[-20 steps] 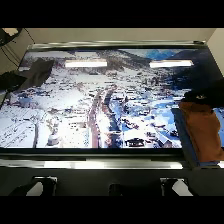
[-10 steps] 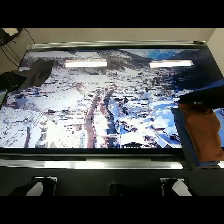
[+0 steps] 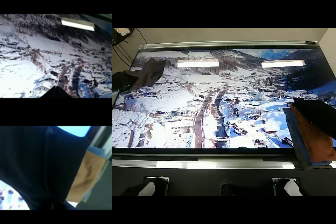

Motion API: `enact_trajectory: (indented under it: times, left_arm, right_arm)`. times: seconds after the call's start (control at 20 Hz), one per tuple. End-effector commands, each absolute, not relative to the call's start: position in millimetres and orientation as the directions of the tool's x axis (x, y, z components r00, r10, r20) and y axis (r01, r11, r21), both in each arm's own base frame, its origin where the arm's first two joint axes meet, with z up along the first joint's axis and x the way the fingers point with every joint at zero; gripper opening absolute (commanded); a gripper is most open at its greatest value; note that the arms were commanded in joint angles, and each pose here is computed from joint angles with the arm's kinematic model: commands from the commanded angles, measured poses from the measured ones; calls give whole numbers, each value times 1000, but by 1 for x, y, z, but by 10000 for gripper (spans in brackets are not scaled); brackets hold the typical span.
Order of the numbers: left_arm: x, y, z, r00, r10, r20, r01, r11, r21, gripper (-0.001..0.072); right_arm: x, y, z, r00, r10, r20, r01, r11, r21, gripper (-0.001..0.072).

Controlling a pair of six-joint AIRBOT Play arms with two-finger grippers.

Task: Fold the shirts.

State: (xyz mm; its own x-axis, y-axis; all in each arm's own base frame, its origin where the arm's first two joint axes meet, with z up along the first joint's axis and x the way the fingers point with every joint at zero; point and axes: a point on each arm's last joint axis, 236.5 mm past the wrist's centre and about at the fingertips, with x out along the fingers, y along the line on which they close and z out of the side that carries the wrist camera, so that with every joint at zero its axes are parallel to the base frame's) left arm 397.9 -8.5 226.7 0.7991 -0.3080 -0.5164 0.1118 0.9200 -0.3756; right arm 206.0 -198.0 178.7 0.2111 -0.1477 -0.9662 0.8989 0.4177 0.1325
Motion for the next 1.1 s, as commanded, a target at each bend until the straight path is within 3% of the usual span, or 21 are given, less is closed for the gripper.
enact_trajectory:
  times: [0.0,0.25,0.3,0.4,0.45,0.6,0.7,0.8,0.9,0.95,1.05]
  left_arm:
    - [398,-8,227,800,-307,-515,111,920,-375,26]
    - [398,-8,228,801,-307,-514,111,920,-376,27]
    - [398,-8,228,801,-306,-514,111,920,-375,26]
    - [399,-8,231,806,-304,-508,113,921,-373,27]
    - [401,-6,237,818,-296,-492,114,923,-367,27]
    - [412,5,294,902,-238,-360,121,940,-319,25]
    - [420,15,341,946,-177,-271,115,966,-231,23]
    - [436,26,353,951,-96,-293,57,989,-139,22]
    - [454,35,326,911,20,-412,-34,999,-28,23]
    - [457,40,300,865,93,-493,-81,996,46,23]
    - [446,39,235,709,172,-683,-95,984,149,35]
  right_arm:
    - [174,-204,150,44,-140,-989,924,383,-13,53]
    - [155,-195,95,-84,-52,-995,911,400,-98,56]
    - [147,-198,89,-121,-61,-991,909,394,-135,115]
    - [140,-208,86,-156,-100,-983,894,409,-183,583]
    - [139,-216,87,-157,-133,-979,864,462,-202,691]
    - [161,-259,129,-47,-342,-939,796,555,-242,688]
    - [215,-292,208,206,-566,-798,764,603,-231,688]
    - [289,-277,300,520,-643,-562,699,699,-152,685]
    - [360,-207,349,766,-497,-408,536,844,-20,676]
    - [387,-159,347,832,-376,-408,430,902,45,674]
    - [419,-69,304,825,-163,-541,267,956,120,674]
